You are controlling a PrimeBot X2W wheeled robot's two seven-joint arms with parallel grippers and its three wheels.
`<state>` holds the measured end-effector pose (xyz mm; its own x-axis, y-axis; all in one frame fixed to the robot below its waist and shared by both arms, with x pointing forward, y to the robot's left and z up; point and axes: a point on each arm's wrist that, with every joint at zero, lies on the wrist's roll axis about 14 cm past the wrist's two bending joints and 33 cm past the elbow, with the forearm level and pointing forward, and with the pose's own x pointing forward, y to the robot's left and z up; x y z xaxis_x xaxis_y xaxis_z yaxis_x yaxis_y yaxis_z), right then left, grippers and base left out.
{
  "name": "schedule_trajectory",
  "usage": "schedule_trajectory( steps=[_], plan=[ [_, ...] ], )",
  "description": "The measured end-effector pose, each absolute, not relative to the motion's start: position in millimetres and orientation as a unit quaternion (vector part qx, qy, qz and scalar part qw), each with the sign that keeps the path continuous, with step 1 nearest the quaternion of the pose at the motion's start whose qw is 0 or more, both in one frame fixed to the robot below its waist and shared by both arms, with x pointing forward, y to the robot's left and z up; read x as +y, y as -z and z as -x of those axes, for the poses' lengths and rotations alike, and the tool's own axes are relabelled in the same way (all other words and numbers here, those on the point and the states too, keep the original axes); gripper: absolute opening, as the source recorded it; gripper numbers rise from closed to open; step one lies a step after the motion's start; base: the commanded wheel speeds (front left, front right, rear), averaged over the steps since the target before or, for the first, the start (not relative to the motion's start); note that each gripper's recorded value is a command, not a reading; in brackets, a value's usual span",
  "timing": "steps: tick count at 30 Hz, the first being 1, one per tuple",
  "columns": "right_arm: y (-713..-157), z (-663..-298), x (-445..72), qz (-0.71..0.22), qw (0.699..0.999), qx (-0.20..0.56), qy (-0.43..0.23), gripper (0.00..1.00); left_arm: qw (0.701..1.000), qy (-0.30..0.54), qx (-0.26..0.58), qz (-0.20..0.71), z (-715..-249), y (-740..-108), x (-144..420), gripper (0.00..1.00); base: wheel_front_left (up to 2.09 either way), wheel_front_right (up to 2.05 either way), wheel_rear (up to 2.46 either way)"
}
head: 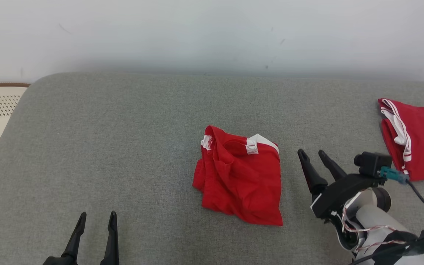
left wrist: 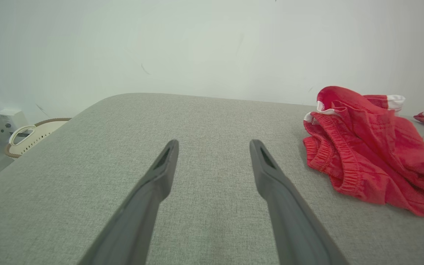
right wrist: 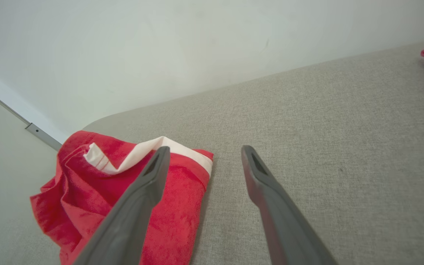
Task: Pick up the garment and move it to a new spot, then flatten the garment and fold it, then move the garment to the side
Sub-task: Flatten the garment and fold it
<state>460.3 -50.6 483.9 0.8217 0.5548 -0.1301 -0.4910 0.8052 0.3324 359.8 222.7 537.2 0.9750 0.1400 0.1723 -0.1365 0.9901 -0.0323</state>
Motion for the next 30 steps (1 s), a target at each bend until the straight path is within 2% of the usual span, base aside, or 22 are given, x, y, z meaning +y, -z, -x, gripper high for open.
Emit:
schedule_trajectory(
  steps=[4, 5, 6, 7, 11, 30],
  plan=[
    [-471.1, -453.2, -51.5, -0.133, 0.945, 0.121, -0.275, 1.00, 0.994, -0.069, -0.087, 0.010, -360.9, -536.6, 222.4, 1.00, 0.00, 0.00, 0.00],
    [-469.0, -452.1, -50.7, -0.129, 0.945, 0.122, -0.276, 0.56, 0.994, -0.069, -0.086, 0.010, -361.1, -536.3, 222.2, 1.00, 0.00, 0.00, 0.00],
    [-467.0, -451.2, -49.4, -0.123, 0.945, 0.123, -0.278, 0.36, 0.994, -0.068, -0.085, 0.010, -361.4, -535.9, 222.0, 1.00, 0.00, 0.00, 0.00],
    [-465.3, -450.6, -47.9, -0.116, 0.945, 0.123, -0.281, 0.00, 0.994, -0.068, -0.085, 0.010, -361.6, -535.5, 221.6, 1.00, 0.00, 0.00, 0.00],
    [-452.0, -444.3, -34.2, -0.076, 0.941, 0.132, -0.303, 0.00, 0.994, -0.066, -0.081, 0.007, -362.5, -533.4, 221.4, 1.00, 0.00, 0.00, 0.00],
    [-433.8, -430.6, 35.6, -0.075, 0.916, 0.153, -0.364, 0.00, 0.994, -0.087, -0.067, 0.001, -360.3, -525.7, 238.0, 1.00, 0.00, 0.00, 0.00]
  ],
)
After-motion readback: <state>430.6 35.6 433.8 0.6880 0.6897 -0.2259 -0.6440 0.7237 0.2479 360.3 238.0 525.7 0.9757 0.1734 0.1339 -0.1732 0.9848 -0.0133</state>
